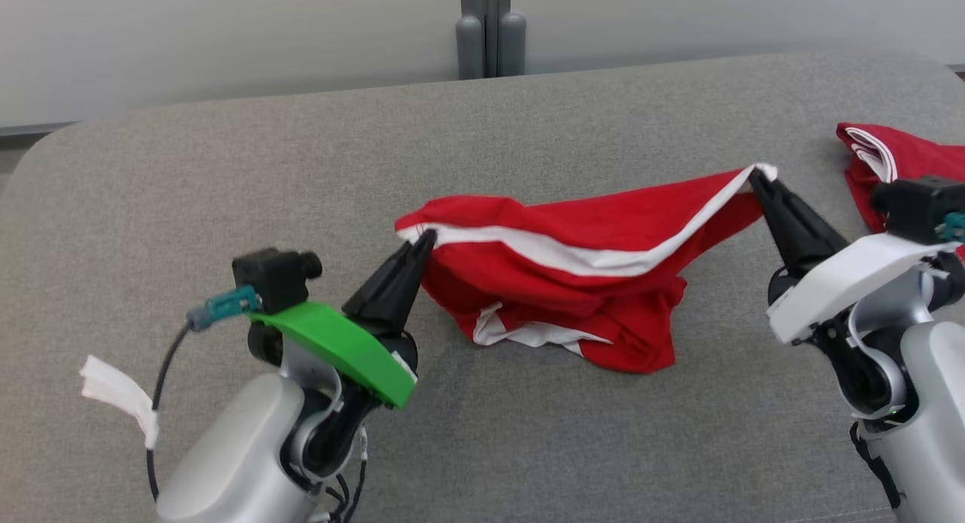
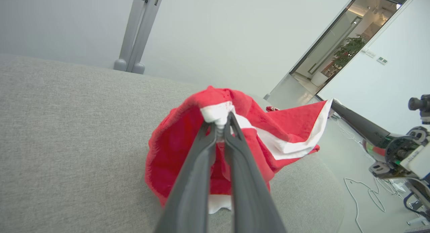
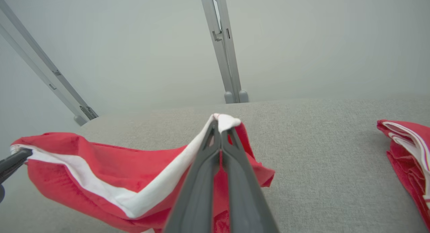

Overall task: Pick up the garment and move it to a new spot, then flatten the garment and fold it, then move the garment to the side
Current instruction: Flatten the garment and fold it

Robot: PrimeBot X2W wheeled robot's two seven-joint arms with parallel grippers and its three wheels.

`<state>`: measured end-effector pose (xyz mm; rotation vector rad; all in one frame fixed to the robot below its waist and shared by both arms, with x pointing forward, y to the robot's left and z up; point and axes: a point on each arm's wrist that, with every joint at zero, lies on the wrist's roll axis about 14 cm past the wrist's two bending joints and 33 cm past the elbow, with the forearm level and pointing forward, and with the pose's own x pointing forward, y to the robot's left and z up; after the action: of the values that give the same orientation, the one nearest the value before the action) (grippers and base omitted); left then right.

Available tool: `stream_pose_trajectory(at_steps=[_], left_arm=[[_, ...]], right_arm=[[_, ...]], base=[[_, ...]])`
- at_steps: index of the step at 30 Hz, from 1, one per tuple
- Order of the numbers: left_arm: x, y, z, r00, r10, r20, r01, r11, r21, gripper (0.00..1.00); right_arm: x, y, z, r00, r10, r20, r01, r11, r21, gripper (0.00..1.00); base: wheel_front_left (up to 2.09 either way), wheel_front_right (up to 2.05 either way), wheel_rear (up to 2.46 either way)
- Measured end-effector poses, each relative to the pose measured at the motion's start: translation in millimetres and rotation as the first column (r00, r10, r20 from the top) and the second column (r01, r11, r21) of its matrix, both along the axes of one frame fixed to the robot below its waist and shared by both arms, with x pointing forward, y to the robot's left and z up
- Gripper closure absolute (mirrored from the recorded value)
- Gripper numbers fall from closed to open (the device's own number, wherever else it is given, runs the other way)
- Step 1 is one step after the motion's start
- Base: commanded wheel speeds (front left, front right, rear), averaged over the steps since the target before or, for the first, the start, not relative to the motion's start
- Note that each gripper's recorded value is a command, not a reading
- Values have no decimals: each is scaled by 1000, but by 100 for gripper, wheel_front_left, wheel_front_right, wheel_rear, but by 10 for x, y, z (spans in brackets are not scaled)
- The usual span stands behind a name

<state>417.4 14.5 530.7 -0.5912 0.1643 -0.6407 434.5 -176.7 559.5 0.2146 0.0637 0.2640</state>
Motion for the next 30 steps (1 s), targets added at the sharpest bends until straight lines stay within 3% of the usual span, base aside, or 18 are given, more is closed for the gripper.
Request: stream_pose_trajectory(at_steps=[2, 6, 13, 15, 19, 22, 27, 30], left_arm=[[79, -24, 137, 998, -49, 28, 48, 998, 35, 100], [441, -98, 423, 992, -91, 92, 80, 990, 120, 100], [1463, 116, 756, 984, 28, 176, -61, 980, 189, 100], [1736, 148, 938, 966, 75, 246, -119, 978, 170, 100], [2044, 98, 1268, 916, 140, 376, -180, 981, 75, 100], [2109, -16, 1427, 883, 150, 445, -171, 985, 9, 100], [2079, -184, 1031, 915, 103, 391, -131, 990, 46, 100], [1909, -246, 473, 957, 51, 285, -91, 988, 128, 100]], right_arm=[[50, -18, 112, 1000, -1, 21, 0, 1000, 21, 100], [354, 16, 253, 999, 34, 31, -31, 995, -98, 100], [1225, 223, 871, 973, 50, 225, -19, 991, -136, 100], [1440, 168, 1124, 945, 16, 326, 28, 991, -130, 100], [1615, -43, 1608, 846, -57, 530, 134, 985, -109, 100], [1656, -225, 1780, 809, -97, 580, 195, 975, -109, 100], [1714, -215, 1300, 874, -70, 482, 180, 966, -187, 100], [1631, -195, 649, 941, -53, 333, 135, 965, -227, 100]], base=[[0, 0, 0], [0, 0, 0], [0, 0, 0], [0, 0, 0], [0, 0, 0], [0, 0, 0], [0, 0, 0], [0, 0, 0]])
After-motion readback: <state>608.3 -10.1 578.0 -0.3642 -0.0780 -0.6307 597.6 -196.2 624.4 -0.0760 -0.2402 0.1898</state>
